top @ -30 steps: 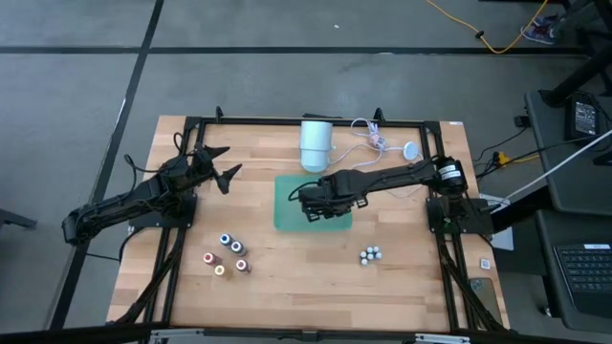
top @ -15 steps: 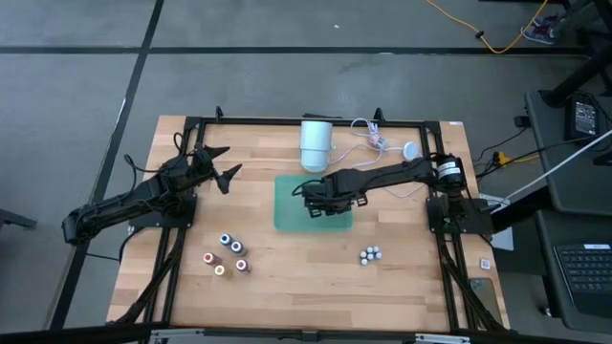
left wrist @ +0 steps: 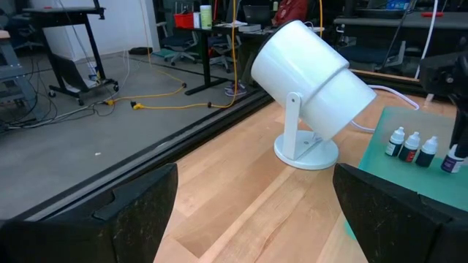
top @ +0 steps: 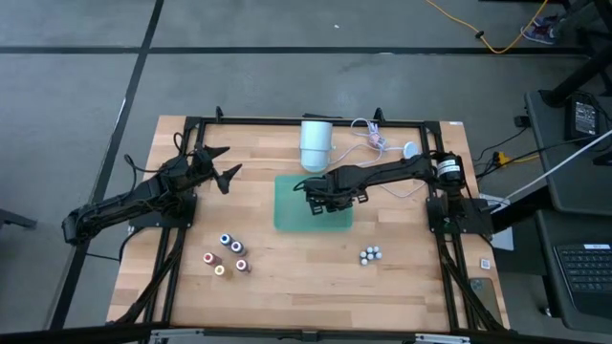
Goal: Pick & Place food coloring
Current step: Put the small purple food coloring bottle into the green bin
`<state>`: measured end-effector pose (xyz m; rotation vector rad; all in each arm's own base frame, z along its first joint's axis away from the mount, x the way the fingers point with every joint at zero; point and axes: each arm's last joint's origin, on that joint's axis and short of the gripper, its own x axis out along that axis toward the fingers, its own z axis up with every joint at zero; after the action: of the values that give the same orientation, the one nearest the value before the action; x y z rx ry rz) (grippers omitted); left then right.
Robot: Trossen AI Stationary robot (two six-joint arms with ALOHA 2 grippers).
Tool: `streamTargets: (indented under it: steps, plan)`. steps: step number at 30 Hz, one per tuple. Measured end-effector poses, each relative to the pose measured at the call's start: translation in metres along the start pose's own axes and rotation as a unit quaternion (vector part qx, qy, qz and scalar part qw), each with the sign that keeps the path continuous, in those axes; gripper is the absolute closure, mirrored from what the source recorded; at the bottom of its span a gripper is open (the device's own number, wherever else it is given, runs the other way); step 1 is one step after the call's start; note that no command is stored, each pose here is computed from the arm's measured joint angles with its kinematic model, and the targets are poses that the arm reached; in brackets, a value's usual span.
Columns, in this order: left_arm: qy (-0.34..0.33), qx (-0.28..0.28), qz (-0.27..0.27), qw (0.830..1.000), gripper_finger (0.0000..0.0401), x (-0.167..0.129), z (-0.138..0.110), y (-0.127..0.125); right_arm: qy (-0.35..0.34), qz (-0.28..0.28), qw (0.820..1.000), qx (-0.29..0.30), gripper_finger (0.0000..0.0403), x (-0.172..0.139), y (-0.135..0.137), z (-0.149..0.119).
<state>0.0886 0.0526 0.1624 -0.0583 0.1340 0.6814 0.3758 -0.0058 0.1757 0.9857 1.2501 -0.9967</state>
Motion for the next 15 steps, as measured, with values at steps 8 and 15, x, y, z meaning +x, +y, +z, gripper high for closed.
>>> streamTargets:
  steps: [8, 15]
  plan:
    - [0.000, 0.000, 0.000, 1.000, 0.0040, 0.0000, 0.0000, 0.0000, -0.016, 0.009, 1.000, -0.001, 0.0317, 0.0000, 0.0020, 0.0024]
    - [0.000, 0.000, 0.000, 1.000, 0.0040, 0.0000, 0.0001, 0.0000, -0.017, 0.008, 1.000, 0.002, 0.0277, 0.0000, 0.0017, 0.0026]
